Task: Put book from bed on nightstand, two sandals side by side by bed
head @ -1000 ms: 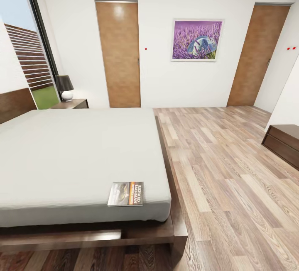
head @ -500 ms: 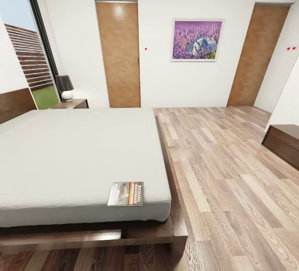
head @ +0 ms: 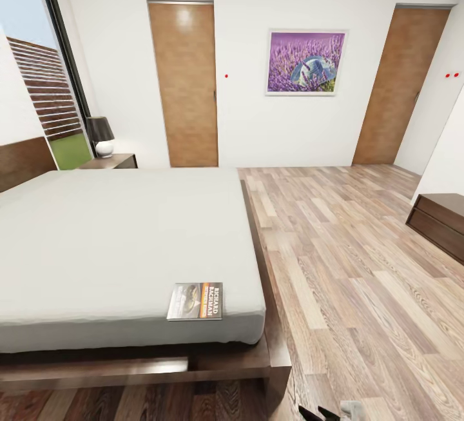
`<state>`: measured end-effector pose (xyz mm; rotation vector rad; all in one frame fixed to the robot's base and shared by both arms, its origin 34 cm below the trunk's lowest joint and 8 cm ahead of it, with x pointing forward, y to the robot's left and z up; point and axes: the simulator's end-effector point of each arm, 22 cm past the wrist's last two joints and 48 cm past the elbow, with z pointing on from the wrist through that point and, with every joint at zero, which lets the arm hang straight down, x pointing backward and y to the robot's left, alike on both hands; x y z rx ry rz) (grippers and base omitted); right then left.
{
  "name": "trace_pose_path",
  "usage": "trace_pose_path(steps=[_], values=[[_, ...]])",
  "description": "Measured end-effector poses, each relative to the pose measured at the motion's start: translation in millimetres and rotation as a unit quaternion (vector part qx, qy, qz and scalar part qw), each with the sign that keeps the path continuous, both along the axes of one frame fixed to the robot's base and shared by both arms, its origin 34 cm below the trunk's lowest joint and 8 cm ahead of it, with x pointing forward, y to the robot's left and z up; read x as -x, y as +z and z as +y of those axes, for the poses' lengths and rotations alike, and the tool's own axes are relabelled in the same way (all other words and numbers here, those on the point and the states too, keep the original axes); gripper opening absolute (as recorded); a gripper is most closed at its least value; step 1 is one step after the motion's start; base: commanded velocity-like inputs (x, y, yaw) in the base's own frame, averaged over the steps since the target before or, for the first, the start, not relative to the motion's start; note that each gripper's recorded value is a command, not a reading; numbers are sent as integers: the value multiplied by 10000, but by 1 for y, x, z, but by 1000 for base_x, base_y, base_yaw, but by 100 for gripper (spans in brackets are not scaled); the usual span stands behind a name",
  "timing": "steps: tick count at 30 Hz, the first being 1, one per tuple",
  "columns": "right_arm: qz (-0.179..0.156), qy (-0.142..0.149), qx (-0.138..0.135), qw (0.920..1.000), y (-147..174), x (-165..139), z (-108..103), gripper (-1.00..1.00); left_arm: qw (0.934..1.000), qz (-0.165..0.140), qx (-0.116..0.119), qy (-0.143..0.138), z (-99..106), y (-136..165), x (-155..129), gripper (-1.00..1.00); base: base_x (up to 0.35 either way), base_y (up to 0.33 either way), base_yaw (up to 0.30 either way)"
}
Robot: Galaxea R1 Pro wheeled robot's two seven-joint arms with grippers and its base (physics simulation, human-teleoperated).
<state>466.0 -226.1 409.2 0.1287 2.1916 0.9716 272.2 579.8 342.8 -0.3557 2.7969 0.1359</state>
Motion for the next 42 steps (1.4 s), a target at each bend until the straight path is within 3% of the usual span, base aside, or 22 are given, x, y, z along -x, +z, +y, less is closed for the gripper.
trace_pose_path(steps=[5, 6, 11, 16, 21, 22, 23, 25, 26, 27, 34, 35, 37, 39, 42], values=[[-121, -76, -52, 9999, 9, -16, 1, 100, 9980, -431, 163, 423, 43, 34, -3, 100, 0, 0, 0], [-120, -76, -52, 9999, 9, -16, 1, 100, 9981, -426, 161, 415, 44, 34, -3, 100, 0, 0, 0], [-149, -140, -46, 9998, 10, -22, -1, 100, 9908, -986, 18, 924, 112, 91, -9, 100, 0, 0, 0], [-118, -220, 39, 9997, 8, -25, -5, 100, 9778, -1432, -364, 1484, 191, 162, -9, 100, 0, 0, 0], [-83, -283, 115, 9995, 5, -27, -8, 100, 9589, -1835, -966, 1937, 268, 247, -3, 100, 0, 0, 0], [-78, -289, 124, 9995, 5, -27, -9, 100, 9542, -1897, -1094, 2038, 282, 264, -1, 100, 0, 0, 0], [-78, -289, 124, 9995, 5, -27, -9, 100, 9547, -1876, -1105, 2027, 282, 264, -1, 100, 0, 0, 0], [-73, -297, 136, 9994, 4, -27, -9, 100, 9437, -1997, -1351, 2266, 307, 295, 4, 100, 0, 0, 0], [-73, -302, 143, 9994, 4, -27, -10, 100, 9315, -2088, -1599, 2512, 330, 324, 11, 100, 0, 0, 0], [-74, -305, 146, 9994, 4, -28, -10, 100, 9244, -2145, -1736, 2634, 342, 342, 14, 100, 0, 0, 0], [-118, -321, 149, 9993, 8, -35, -10, 100, 8745, -2509, -2261, 3481, 391, 425, 35, 100, 0, 0, 0], [-118, -321, 150, 9993, 8, -35, -10, 100, 8746, -2503, -2265, 3481, 391, 426, 36, 100, 0, 0, 0], [-134, -333, 157, 9992, 9, -39, -10, 100, 8641, -2523, -2320, 3686, 398, 437, 42, 100, 0, 0, 0], [-134, -358, 180, 9991, 9, -42, -10, 100, 8576, -2510, -2347, 3826, 401, 441, 47, 100, 0, 0, 0], [-120, -393, 221, 9989, 8, -45, -12, 100, 8536, -2465, -2377, 3927, 402, 438, 50, 100, 0, 0, 0]])
